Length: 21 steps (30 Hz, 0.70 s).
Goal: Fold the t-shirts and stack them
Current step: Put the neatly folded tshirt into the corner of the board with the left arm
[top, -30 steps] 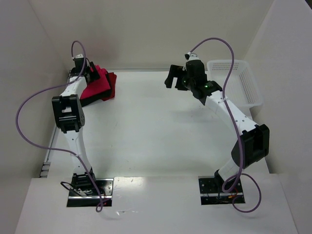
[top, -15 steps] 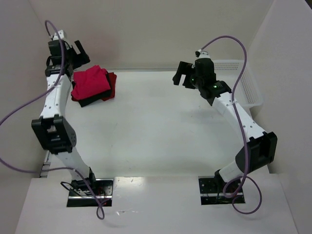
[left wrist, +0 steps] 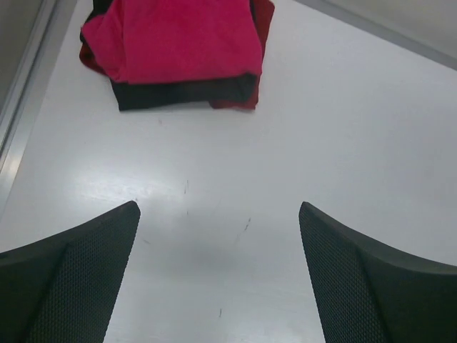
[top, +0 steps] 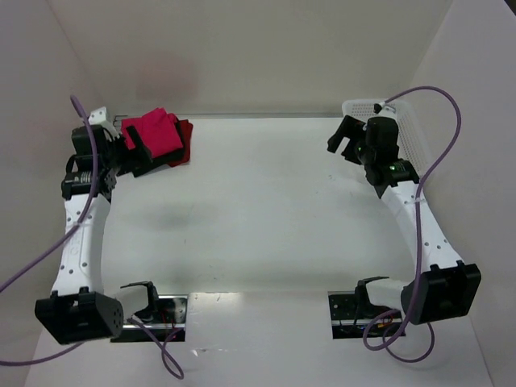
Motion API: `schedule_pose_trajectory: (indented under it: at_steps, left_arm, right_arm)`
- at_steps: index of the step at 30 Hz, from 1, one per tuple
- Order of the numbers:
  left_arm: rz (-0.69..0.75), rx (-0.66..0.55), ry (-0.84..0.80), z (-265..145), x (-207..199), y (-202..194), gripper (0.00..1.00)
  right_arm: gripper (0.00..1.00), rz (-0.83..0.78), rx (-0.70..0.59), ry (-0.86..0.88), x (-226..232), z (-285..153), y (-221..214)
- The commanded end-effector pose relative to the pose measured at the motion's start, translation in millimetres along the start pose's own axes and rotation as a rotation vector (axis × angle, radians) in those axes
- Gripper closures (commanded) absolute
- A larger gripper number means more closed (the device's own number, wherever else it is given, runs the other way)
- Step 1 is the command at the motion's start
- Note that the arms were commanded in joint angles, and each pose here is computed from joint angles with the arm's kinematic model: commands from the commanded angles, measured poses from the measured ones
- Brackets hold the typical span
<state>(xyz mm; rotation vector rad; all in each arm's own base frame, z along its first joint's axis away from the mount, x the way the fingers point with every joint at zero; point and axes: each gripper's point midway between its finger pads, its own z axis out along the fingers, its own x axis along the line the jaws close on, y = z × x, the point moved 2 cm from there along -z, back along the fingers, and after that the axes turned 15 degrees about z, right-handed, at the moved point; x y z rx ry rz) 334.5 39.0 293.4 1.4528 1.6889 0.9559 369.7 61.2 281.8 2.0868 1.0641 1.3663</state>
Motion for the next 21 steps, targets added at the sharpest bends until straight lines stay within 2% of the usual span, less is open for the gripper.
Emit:
schedule_pose_trajectory:
  at_steps: [1, 5, 10, 21]
  left_arm:
    - [-0.017, 0.012, 0.000, -30.8, -3.0, -25.2, 0.00]
    - [-0.026, 0.011, -0.019, -42.9, -6.8, -46.9, 0.00]
    - [0.013, -0.041, -0.058, -52.0, -12.0, -50.1, 0.00]
    - [0.040, -0.015, -0.106, -39.9, -20.4, -58.3, 0.00]
  right_arm:
    - [0.00, 0.014, -0.005, 0.097, 8.6, -12.7, -3.7]
    - [0.00, 0.004, 0.014, 0.095, 4.0, -16.3, -10.7]
    - [0.00, 0.015, -0.015, 0.080, -6.8, -26.1, -15.2]
    - [0.00, 0.035, -0.019, 0.055, -13.9, -35.3, -18.3]
